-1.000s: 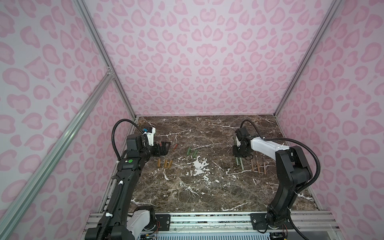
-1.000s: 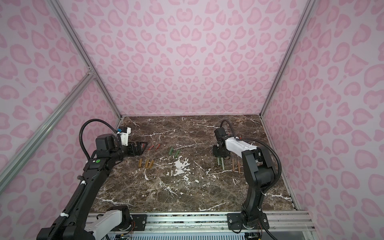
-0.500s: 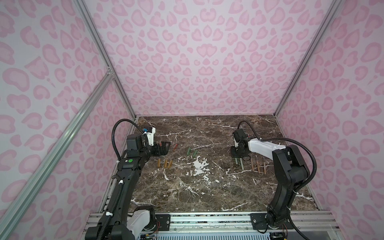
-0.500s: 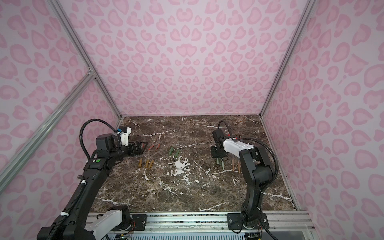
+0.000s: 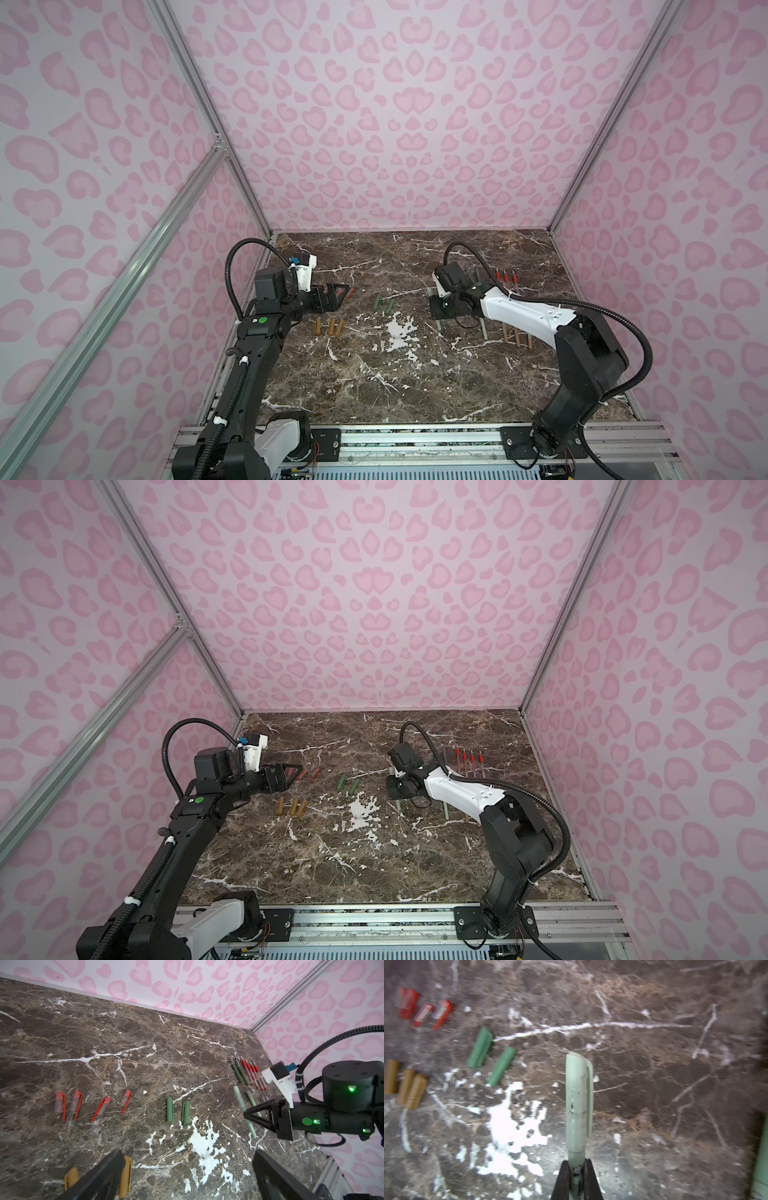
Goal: Open the pen caps
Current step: 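Lift the pale green pen cap-first toward the left gripper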
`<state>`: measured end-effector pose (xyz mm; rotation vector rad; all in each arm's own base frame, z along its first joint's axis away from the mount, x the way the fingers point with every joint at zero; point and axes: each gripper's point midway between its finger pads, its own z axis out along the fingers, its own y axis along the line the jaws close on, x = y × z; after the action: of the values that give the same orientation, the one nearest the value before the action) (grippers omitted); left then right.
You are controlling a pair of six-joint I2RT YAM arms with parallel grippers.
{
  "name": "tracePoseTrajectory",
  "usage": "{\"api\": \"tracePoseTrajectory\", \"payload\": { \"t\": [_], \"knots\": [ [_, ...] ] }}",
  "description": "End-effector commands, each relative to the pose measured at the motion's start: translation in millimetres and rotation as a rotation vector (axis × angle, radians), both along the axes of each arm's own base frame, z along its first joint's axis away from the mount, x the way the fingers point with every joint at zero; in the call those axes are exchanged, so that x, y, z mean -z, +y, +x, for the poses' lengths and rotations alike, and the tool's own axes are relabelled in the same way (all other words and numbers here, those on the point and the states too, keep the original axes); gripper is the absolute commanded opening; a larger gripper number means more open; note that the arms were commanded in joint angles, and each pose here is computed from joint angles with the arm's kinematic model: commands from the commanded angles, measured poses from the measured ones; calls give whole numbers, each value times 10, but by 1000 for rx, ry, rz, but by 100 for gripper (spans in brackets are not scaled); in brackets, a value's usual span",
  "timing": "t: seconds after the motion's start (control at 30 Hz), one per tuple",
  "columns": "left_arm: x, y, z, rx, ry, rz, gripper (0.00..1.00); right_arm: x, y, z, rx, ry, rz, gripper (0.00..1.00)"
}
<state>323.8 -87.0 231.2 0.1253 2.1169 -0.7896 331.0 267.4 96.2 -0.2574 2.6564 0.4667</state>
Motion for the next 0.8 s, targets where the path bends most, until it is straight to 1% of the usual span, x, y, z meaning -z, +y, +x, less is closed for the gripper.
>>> {"api": "tracePoseTrajectory", "payload": {
  "t": [0.0,0.13,0.3,0.4,0.53,0.67,0.77],
  "knots": [
    [-107,-124,7,52,-31,-102,100,-280,426,-10,-28,-76,146,1],
    [-110,-224,-10,82,-2,-182,95,-511,845,-151,-99,-112,237,1],
    [-14,-352,6,115,15,-184,89,-803,1304,-342,-199,-175,335,0],
    [34,-415,29,121,52,-194,86,-874,1479,-404,-236,-177,355,0],
    [93,-531,25,150,69,-189,81,-943,1635,-480,-275,-200,370,0],
    [122,-575,49,145,104,-197,71,-906,1757,-533,-296,-170,383,0],
    [146,-621,49,158,105,-202,63,-918,1795,-566,-316,-186,375,0]
  ]
}}
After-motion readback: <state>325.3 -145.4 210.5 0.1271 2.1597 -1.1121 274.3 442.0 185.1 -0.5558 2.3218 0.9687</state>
